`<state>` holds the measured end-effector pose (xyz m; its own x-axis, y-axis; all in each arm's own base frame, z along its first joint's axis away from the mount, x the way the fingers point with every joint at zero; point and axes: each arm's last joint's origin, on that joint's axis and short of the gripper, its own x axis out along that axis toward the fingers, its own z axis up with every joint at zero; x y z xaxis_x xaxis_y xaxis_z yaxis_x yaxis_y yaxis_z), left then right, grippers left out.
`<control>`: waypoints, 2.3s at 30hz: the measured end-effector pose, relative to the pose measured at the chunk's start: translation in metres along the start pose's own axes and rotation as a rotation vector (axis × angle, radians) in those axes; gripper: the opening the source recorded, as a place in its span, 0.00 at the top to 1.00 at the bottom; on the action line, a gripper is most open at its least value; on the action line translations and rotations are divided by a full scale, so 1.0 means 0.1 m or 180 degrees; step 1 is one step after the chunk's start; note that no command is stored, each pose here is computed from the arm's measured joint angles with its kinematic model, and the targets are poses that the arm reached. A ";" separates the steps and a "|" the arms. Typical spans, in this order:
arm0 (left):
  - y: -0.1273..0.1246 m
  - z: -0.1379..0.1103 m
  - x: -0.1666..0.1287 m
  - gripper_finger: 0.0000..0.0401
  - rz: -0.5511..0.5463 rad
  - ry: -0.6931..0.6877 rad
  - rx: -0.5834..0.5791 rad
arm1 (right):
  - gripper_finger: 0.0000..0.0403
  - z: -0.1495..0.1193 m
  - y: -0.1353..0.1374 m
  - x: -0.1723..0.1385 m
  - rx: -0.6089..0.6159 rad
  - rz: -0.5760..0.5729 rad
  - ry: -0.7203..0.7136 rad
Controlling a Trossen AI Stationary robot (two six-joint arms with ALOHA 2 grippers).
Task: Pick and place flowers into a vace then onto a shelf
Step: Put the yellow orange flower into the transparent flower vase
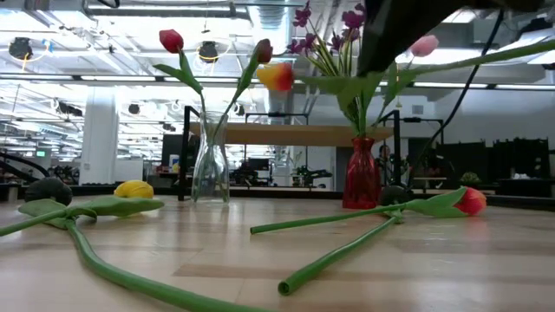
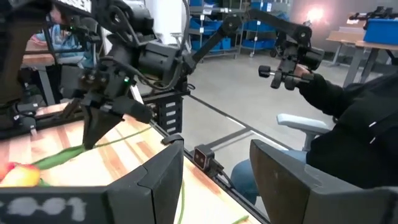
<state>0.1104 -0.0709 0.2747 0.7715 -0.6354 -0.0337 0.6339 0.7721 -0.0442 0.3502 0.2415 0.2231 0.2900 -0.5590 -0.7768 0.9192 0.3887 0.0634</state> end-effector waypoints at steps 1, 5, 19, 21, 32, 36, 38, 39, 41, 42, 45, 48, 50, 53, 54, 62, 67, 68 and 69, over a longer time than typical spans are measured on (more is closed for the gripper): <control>0.00 0.01 -0.02 0.56 -0.0001 -0.0024 0.0004 | 1.00 -0.03 -0.01 -0.03 0.0020 0.0038 -0.0067; -0.01 0.02 -0.09 0.56 -0.0001 -0.0042 0.0006 | 1.00 -0.11 -0.03 -0.12 0.0069 0.0233 -0.0371; -0.01 -0.04 -0.10 0.56 0.0006 0.0134 0.0037 | 1.00 -0.05 0.25 -0.22 -0.0064 0.1048 -0.1812; -0.01 -0.04 -0.08 0.56 0.0011 0.0134 0.0038 | 1.00 0.01 0.34 -0.20 -0.0100 0.1075 -0.1899; 0.07 -0.04 0.16 0.56 0.0476 0.0091 0.0056 | 1.00 0.43 0.89 -0.28 -0.0667 0.1437 -0.2162; 0.09 -0.02 0.23 0.56 0.0561 -0.0015 0.0152 | 1.00 0.60 1.00 -0.34 -0.0903 0.1780 -0.2264; 0.09 -0.01 0.25 0.56 0.0572 -0.0059 0.0201 | 1.00 0.67 1.04 -0.33 -0.0991 0.1935 -0.2294; 0.09 0.00 0.25 0.56 0.0596 -0.0083 0.0226 | 1.00 0.70 1.05 -0.33 -0.1028 0.1992 -0.2302; 0.10 0.01 0.26 0.56 0.0637 -0.0129 0.0277 | 1.00 0.75 1.07 -0.29 -0.1073 0.2065 -0.2291; 0.10 0.02 0.26 0.56 0.0660 -0.0168 0.0299 | 1.00 0.77 1.07 -0.28 -0.1078 0.2070 -0.2288; 0.10 0.06 0.26 0.56 0.0704 -0.0279 0.0367 | 1.00 0.82 1.08 -0.23 -0.1088 0.2047 -0.2283; 0.10 0.08 0.25 0.56 0.0711 -0.0330 0.0440 | 1.00 0.84 1.09 -0.21 -0.1136 0.2146 -0.2244; 0.10 0.09 0.25 0.56 0.0713 -0.0361 0.0458 | 1.00 0.86 1.09 -0.19 -0.1136 0.2145 -0.2241; 0.10 0.09 0.25 0.56 0.0716 -0.0387 0.0465 | 1.00 0.86 1.09 -0.19 -0.1151 0.2179 -0.2230; 0.10 0.10 0.25 0.56 0.0727 -0.0395 0.0477 | 1.00 0.86 1.10 -0.19 -0.1166 0.2206 -0.2219; 0.12 0.11 0.25 0.56 0.0944 -0.0404 0.0554 | 1.00 0.86 1.10 -0.19 -0.1179 0.2231 -0.2210; 0.12 0.12 0.24 0.56 0.0972 -0.0440 0.0553 | 1.00 0.86 1.10 -0.19 -0.1203 0.2284 -0.2190; 0.12 0.12 0.24 0.56 0.0972 -0.0443 0.0553 | 1.00 0.87 1.10 -0.18 -0.1200 0.2278 -0.2191; 0.12 0.12 0.24 0.56 0.0973 -0.0447 0.0553 | 1.00 0.88 1.10 -0.18 -0.1198 0.2274 -0.2191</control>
<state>0.1375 -0.0769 0.2851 0.9187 -0.3768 0.1186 0.3639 0.9241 0.1171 0.4698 0.2299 0.2987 0.9271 -0.3596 -0.1061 0.3681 0.9267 0.0755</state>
